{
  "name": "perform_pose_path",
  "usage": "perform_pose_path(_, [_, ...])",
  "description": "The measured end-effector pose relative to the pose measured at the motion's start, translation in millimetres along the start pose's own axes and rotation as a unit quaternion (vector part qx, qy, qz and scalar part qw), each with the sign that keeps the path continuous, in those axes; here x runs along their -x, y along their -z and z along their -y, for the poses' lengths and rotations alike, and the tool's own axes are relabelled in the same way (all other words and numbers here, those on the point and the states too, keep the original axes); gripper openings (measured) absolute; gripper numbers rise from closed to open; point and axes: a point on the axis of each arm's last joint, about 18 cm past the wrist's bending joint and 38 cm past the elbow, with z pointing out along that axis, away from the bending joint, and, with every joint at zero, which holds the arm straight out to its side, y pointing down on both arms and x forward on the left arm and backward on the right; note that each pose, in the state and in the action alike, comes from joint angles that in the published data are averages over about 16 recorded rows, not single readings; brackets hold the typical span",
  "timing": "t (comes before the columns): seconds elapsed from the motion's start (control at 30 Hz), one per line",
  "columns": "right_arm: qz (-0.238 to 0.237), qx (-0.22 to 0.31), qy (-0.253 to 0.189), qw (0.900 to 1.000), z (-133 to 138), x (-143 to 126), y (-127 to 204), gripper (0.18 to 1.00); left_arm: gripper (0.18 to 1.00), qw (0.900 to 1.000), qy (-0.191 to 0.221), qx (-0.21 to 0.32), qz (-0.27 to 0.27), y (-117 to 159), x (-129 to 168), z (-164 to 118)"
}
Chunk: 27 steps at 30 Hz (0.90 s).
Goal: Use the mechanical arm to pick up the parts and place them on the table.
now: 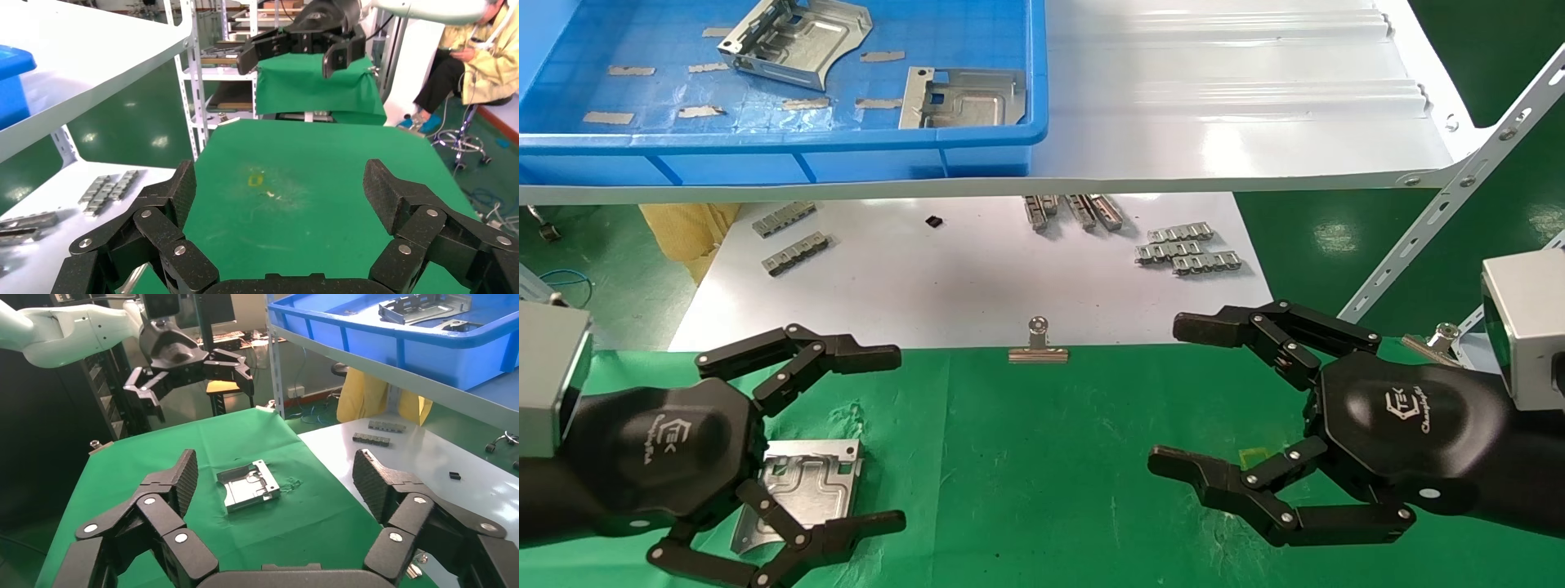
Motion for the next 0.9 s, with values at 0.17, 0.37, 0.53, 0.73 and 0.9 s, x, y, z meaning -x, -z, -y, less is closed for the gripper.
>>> perform_pose_path(0.17, [0.000,0.000,0.000,1.000,0,0,0,0.942,1.001,0.9999,0.012,-0.002,-0.003,-2,-6,7])
perform_pose_path(0.37, [0.000,0.000,0.000,1.000,0,0,0,0.983,1.001,0.9997,0.023,-0.004,-0.006,-3,-12,15])
perform_pose_path(0.53, [0.000,0.000,0.000,1.000,0,0,0,0.997,1.001,0.9996,0.028,-0.005,-0.007,-4,-15,19])
perform_pose_path(0.73, [0.000,0.000,0.000,1.000,0,0,0,1.001,1.001,0.9995,0.030,-0.005,-0.007,-4,-17,20])
perform_pose_path(0.9, [0.000,0.000,0.000,1.000,0,0,0,1.001,1.001,0.9995,0.029,-0.004,-0.007,-4,-16,20])
